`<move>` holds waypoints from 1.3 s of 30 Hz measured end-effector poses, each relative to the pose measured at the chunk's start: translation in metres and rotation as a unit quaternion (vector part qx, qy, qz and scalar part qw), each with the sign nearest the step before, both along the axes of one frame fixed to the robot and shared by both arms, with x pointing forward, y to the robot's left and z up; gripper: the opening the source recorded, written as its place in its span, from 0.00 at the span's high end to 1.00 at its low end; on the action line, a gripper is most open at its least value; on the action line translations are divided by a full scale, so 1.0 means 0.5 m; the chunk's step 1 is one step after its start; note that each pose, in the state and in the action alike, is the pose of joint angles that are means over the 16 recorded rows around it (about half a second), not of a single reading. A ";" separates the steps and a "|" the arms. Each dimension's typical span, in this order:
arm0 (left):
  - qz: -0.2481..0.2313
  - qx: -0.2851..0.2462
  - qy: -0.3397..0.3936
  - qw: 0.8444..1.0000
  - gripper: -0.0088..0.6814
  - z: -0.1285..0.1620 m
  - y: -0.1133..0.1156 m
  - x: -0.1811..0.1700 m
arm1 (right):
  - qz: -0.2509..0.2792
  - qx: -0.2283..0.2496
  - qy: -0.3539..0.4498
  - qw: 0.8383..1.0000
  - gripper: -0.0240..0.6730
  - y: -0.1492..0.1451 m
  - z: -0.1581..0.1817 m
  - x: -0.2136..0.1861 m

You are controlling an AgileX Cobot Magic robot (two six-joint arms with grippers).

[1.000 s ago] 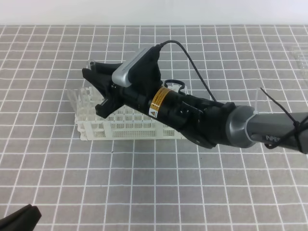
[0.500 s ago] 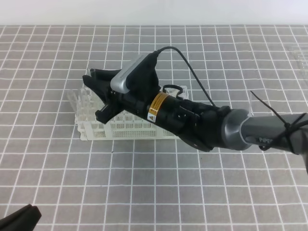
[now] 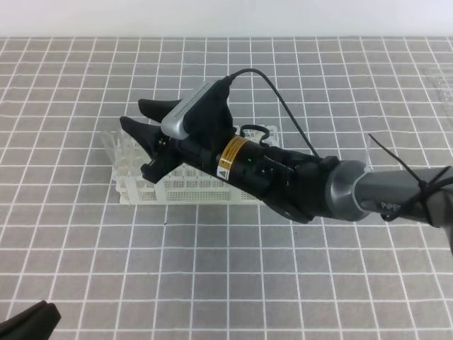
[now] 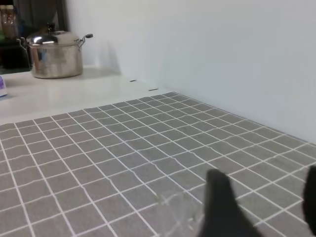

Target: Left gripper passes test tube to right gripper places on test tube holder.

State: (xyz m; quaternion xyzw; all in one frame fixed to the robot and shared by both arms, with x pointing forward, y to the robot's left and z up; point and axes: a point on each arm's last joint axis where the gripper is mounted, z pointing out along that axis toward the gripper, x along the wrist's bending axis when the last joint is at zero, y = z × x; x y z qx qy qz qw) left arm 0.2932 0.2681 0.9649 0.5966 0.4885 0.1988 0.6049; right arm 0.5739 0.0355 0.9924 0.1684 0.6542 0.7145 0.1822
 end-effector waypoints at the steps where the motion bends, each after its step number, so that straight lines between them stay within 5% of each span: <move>1: 0.000 0.000 0.000 1.000 0.95 0.000 0.000 0.000 | 0.001 -0.001 -0.002 1.000 0.57 0.000 0.003 -0.001; 9: 0.000 0.000 0.000 1.000 0.95 0.000 0.000 0.000 | 0.024 -0.031 -0.030 0.999 0.49 -0.011 0.074 -0.025; 23: 0.001 -0.001 0.000 1.000 0.95 0.002 0.000 0.000 | 0.025 -0.081 -0.042 0.996 0.92 -0.134 0.301 -0.165; 39: 0.000 0.001 0.001 1.000 0.95 0.000 0.000 0.000 | -0.046 -0.111 0.001 0.993 0.98 -0.226 0.302 -0.231</move>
